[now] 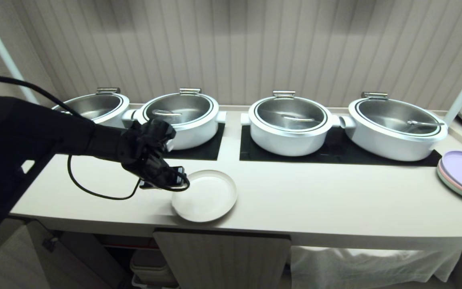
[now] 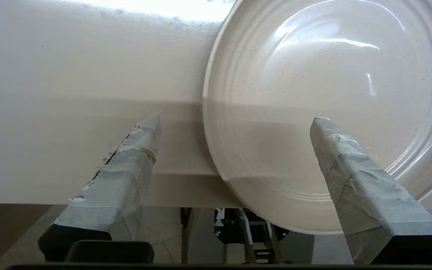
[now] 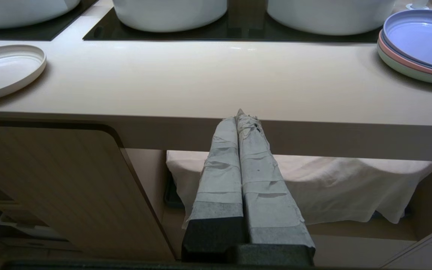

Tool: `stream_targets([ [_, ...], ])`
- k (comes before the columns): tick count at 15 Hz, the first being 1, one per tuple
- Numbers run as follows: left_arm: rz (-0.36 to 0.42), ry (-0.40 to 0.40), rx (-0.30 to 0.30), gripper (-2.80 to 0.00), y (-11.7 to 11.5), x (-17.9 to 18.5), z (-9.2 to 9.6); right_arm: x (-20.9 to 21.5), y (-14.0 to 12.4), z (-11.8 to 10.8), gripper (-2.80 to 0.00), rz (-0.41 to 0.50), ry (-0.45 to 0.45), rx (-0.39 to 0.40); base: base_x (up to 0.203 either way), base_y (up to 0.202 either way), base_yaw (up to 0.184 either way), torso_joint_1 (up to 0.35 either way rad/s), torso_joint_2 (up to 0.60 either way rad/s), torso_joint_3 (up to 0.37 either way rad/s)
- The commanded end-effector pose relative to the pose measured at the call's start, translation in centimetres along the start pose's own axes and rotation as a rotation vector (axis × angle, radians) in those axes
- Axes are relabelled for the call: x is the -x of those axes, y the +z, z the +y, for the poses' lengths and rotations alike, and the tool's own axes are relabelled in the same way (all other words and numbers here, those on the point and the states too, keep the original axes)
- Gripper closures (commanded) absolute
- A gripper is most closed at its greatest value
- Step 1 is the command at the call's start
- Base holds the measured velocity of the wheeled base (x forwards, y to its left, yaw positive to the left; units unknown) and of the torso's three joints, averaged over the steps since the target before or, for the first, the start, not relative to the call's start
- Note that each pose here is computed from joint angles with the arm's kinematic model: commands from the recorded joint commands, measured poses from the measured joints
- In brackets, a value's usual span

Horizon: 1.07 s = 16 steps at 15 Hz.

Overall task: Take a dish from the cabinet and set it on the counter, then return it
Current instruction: Pick up the plate from the table

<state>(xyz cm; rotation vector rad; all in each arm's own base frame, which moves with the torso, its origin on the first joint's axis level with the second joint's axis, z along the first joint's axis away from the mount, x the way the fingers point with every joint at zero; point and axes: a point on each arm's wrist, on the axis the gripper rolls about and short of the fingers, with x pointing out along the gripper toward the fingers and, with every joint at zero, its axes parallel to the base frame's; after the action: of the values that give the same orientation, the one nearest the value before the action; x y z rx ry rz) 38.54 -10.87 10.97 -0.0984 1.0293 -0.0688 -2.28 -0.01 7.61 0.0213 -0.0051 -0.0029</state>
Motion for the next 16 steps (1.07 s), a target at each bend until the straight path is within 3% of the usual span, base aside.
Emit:
stream_targets([
  [1, 0.021, 0.003, -0.009, -2.8, -0.2, -1.0, -0.3, 0.0, 0.0, 0.0, 0.0, 0.0, 0.0, 0.0, 0.0, 0.0, 0.0, 0.0, 0.0, 0.0],
  [8, 0.039, 0.043, -0.045, -2.8, -0.2, -3.1, -0.3, 0.0, 0.0, 0.0, 0.0, 0.0, -0.001, 0.0, 0.0, 0.0, 0.0, 0.0, 0.0, 0.0],
  [16, 0.059, 0.057, -0.047, -2.8, -0.3, -5.2, -0.6, 0.0, 0.0, 0.0, 0.0, 0.0, -0.001, 0.0, 0.0, 0.0, 0.0, 0.0, 0.0, 0.0],
])
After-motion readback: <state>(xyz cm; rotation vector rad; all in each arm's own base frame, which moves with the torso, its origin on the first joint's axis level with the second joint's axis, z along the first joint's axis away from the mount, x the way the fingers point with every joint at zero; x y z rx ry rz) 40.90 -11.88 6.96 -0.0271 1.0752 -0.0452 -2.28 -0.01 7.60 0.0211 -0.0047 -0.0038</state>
